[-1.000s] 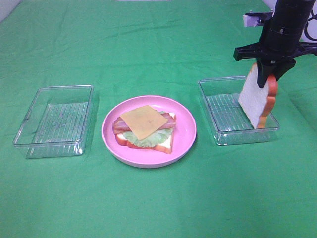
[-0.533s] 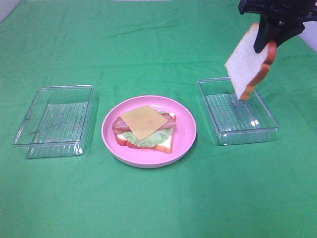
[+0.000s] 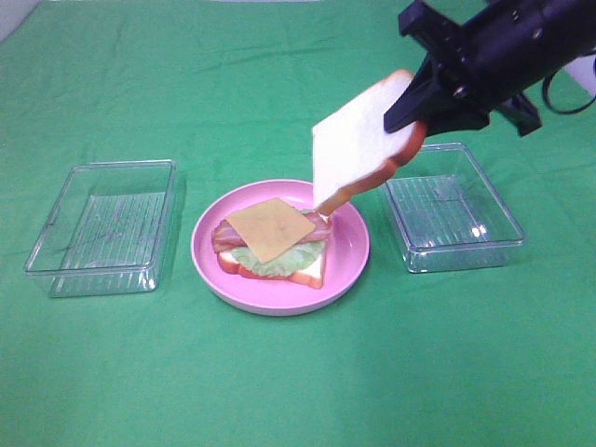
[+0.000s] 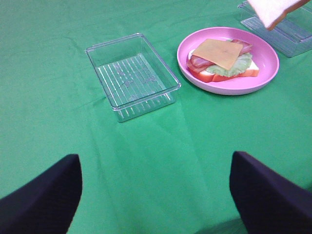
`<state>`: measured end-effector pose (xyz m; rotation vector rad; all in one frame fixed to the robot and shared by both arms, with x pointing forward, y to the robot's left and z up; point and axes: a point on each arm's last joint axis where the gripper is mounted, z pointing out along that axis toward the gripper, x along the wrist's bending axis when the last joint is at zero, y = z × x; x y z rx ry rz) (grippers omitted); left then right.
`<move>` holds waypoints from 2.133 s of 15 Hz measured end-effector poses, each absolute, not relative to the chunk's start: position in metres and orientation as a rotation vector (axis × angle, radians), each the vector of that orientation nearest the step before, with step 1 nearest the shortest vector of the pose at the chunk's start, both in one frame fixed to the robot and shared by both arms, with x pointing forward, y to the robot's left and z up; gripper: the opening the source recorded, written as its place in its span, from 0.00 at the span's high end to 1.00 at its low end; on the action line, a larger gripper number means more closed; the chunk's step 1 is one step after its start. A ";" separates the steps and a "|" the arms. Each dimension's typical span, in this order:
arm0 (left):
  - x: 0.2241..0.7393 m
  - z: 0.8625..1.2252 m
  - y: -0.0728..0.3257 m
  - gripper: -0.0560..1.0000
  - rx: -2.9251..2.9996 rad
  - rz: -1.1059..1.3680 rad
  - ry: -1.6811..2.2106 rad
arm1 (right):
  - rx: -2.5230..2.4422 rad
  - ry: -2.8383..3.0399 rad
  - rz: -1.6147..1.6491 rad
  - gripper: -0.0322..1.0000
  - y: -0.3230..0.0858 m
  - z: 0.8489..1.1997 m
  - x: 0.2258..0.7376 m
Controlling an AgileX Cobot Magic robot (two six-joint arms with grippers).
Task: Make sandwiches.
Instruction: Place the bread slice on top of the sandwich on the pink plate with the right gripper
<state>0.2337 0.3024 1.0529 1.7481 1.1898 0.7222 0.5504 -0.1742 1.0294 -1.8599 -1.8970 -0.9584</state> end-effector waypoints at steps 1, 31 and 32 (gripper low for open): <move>0.234 1.053 0.302 0.21 1.748 0.722 1.190 | -1.873 -1.860 -1.000 0.78 -0.166 1.019 0.547; 0.234 1.053 0.302 0.21 1.748 0.722 1.190 | -1.906 -1.730 -0.937 0.25 -0.116 0.907 0.563; 0.234 1.053 0.302 0.21 1.748 0.722 1.190 | -1.902 -1.781 -0.912 0.25 -0.118 0.913 0.560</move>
